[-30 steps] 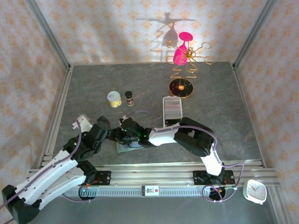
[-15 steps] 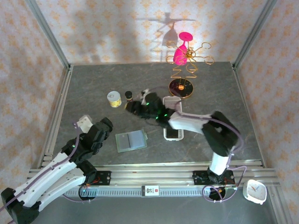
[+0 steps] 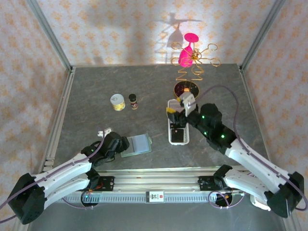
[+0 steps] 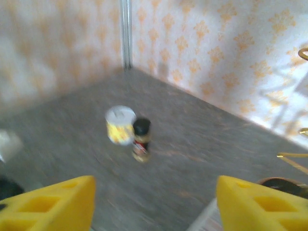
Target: Put the credit cards into the card holder
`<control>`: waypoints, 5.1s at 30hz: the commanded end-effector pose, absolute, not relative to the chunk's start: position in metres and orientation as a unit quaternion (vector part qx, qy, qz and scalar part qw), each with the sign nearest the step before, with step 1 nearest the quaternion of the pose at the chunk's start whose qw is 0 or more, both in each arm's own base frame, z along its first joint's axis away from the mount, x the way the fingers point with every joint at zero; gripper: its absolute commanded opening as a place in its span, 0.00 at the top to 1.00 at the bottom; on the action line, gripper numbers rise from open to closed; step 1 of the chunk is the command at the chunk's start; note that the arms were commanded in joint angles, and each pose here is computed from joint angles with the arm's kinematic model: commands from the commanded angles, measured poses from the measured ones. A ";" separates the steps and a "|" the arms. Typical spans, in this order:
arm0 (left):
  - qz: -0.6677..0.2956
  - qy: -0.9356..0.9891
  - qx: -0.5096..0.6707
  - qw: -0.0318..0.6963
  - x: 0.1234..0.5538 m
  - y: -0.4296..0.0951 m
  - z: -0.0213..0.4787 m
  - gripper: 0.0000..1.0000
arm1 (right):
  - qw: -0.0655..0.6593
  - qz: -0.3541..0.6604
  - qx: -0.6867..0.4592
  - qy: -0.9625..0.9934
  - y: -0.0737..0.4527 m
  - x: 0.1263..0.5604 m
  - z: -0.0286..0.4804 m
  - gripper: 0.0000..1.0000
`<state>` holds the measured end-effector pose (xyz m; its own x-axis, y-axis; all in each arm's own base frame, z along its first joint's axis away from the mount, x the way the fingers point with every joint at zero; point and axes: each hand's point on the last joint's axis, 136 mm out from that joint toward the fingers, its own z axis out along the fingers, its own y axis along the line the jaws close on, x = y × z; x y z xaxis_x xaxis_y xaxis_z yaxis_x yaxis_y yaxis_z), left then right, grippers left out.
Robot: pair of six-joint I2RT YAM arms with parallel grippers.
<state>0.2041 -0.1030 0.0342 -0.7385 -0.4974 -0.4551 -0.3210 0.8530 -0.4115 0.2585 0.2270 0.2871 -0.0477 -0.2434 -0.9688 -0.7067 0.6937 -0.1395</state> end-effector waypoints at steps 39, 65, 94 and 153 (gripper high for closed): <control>-0.267 0.921 -0.101 0.265 0.242 -0.183 0.057 0.44 | 0.335 -0.125 -0.678 0.642 0.183 0.303 0.105 0.21; -0.229 0.931 -0.091 0.268 0.235 -0.171 0.056 0.40 | 0.320 -0.155 -0.699 0.621 0.195 0.334 0.080 0.26; -0.221 0.934 -0.094 0.263 0.224 -0.162 0.049 0.41 | 0.288 -0.127 -0.721 0.618 0.188 0.309 0.083 0.76; -0.227 0.934 -0.097 0.258 0.223 -0.163 0.046 0.44 | 0.313 -0.139 -0.707 0.619 0.199 0.331 0.076 0.51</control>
<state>0.2264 -0.1647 0.0489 -0.8465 -0.3066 -0.4353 -0.0692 0.8740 -0.4810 0.3176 0.1978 0.0640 0.2033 -0.9608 -0.1886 -0.8175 -0.0606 -0.5727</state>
